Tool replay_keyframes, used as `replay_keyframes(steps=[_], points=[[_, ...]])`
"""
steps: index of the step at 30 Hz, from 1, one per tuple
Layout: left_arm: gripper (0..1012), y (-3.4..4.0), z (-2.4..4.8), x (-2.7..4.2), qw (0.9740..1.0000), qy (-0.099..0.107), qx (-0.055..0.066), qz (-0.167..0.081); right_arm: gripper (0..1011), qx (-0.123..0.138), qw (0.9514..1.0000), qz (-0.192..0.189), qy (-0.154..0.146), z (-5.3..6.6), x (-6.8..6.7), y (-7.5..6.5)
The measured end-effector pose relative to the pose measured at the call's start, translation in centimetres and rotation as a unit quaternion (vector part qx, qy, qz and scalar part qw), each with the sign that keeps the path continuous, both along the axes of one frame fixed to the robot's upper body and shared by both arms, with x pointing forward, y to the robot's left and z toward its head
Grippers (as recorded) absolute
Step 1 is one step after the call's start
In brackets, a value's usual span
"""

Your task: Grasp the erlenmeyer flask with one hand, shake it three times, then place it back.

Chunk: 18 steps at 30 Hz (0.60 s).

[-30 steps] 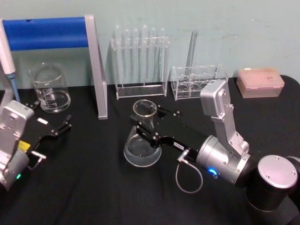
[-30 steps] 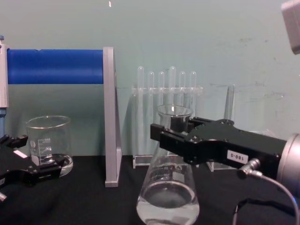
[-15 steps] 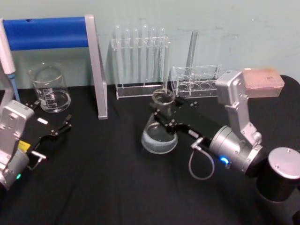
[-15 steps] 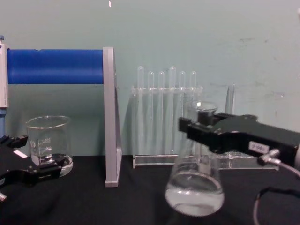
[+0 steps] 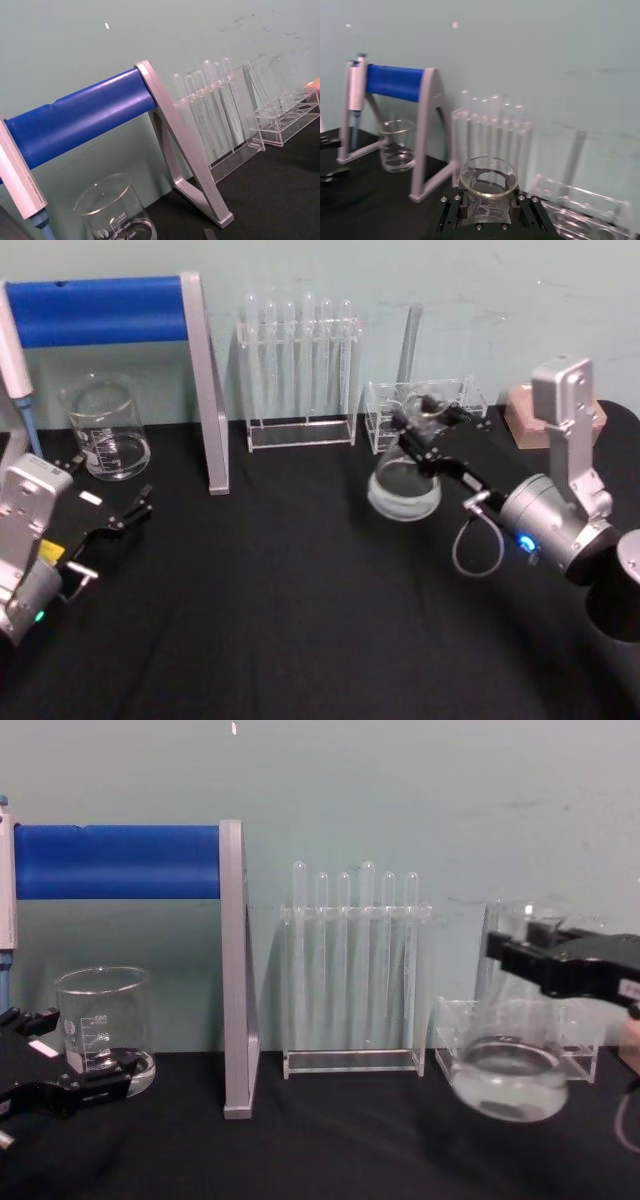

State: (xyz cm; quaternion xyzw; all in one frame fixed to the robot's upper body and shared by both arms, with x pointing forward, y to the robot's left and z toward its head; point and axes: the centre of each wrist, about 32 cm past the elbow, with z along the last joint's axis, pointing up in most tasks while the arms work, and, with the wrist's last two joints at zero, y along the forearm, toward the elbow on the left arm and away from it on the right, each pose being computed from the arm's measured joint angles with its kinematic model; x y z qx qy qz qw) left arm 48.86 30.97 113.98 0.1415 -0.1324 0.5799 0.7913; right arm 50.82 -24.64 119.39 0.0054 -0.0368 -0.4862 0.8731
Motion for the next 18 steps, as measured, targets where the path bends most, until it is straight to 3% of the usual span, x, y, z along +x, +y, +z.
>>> replay_keyframes(steps=[9,18], points=[[1001,0.00,0.00,0.00,1.0000,0.000,0.000,0.000,449,0.004,0.9990,-0.045,-0.004,0.1,0.6,-1.8],[1001,0.00,0.00,0.00,1.0000,0.000,0.000,0.000,449,0.005,0.9990,-0.045,-0.003,0.0,0.5,-1.7]])
